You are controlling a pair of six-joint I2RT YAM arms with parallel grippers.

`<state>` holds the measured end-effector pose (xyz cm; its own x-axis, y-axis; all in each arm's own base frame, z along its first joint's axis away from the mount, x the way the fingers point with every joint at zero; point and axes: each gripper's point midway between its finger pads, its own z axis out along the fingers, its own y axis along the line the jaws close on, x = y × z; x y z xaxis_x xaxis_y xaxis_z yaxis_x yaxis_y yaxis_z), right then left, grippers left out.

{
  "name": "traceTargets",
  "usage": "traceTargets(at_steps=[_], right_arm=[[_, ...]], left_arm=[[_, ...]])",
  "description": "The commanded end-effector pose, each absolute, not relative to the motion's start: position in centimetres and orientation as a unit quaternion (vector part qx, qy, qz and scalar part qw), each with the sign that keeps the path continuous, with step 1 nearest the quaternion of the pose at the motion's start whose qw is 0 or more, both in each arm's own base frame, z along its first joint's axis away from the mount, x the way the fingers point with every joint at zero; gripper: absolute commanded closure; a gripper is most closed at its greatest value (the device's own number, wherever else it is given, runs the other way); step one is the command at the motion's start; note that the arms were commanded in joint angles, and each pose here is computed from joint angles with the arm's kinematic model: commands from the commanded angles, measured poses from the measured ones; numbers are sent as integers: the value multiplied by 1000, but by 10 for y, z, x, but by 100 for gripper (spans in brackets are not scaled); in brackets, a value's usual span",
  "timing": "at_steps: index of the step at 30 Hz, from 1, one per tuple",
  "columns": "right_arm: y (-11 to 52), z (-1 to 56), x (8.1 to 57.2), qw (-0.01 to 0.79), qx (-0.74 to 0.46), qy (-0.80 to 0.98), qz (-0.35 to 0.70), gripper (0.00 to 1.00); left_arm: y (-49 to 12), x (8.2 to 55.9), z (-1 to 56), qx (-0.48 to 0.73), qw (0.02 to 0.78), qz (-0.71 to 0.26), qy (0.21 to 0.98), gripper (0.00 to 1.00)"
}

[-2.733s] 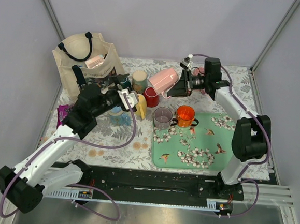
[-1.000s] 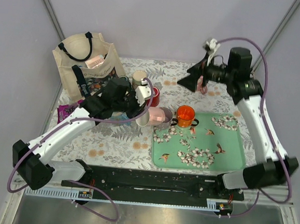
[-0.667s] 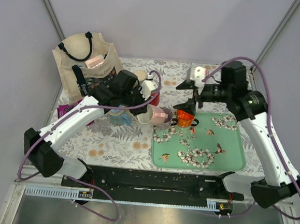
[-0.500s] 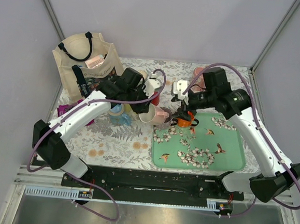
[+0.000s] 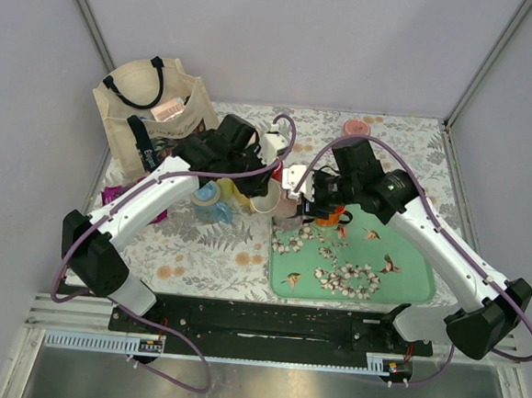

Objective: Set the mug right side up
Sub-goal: Turn over the cup at the center of the board, then place the cup on the tray.

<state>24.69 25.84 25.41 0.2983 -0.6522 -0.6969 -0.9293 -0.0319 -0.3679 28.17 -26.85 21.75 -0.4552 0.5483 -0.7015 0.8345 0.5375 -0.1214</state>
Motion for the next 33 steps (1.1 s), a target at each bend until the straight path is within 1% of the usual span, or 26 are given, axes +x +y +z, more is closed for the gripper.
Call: traceTargets(at_steps=[1,3,6,9,10,12,13,14,15,16,17,19,21,22,24,27,29,33], right_arm=[[273,274,268,443,-684,562,146,42],[279,272,267,439,-689,557,150,47],[285,262,261,420,-710,546,146,58],[287,253,258,403,-722,543,144,66],[287,251,259,401,-722,546,142,72],[285,249,260,394,-726,546,136,98],[283,248,261,392,-726,550,131,100],[280,248,261,394,-725,551,126,100],[278,249,262,395,-723,554,119,100],[275,250,263,396,-721,557,114,100],[272,252,262,399,-719,559,112,100],[264,257,261,407,-713,560,112,100],[258,262,259,412,-704,566,116,100],[251,266,257,414,-700,570,118,100],[230,271,251,408,-688,585,130,100],[189,277,256,418,-652,621,122,100],[162,283,261,432,-620,646,110,100],[118,279,271,448,-545,702,100,100]], left_arm=[[-287,293,262,419,367,-268,786,100],[-289,293,264,417,368,-272,785,100],[-291,294,270,415,372,-279,782,100],[-293,293,274,416,373,-284,780,100],[-293,292,275,415,373,-286,779,100],[-293,291,275,414,373,-286,780,100],[-292,291,277,414,374,-286,779,100],[-291,291,276,414,373,-285,780,94],[-289,291,275,415,373,-281,781,71],[-287,293,275,409,376,-273,786,52],[-285,296,275,401,380,-265,790,42],[-280,298,280,401,391,-254,789,31],[-275,301,284,397,403,-243,788,22],[-271,305,285,395,411,-232,788,15],[-258,318,285,381,428,-186,798,9],[-239,334,295,364,456,-148,798,5],[-234,342,309,350,471,-151,796,4],[-238,344,323,344,479,-191,785,4]])
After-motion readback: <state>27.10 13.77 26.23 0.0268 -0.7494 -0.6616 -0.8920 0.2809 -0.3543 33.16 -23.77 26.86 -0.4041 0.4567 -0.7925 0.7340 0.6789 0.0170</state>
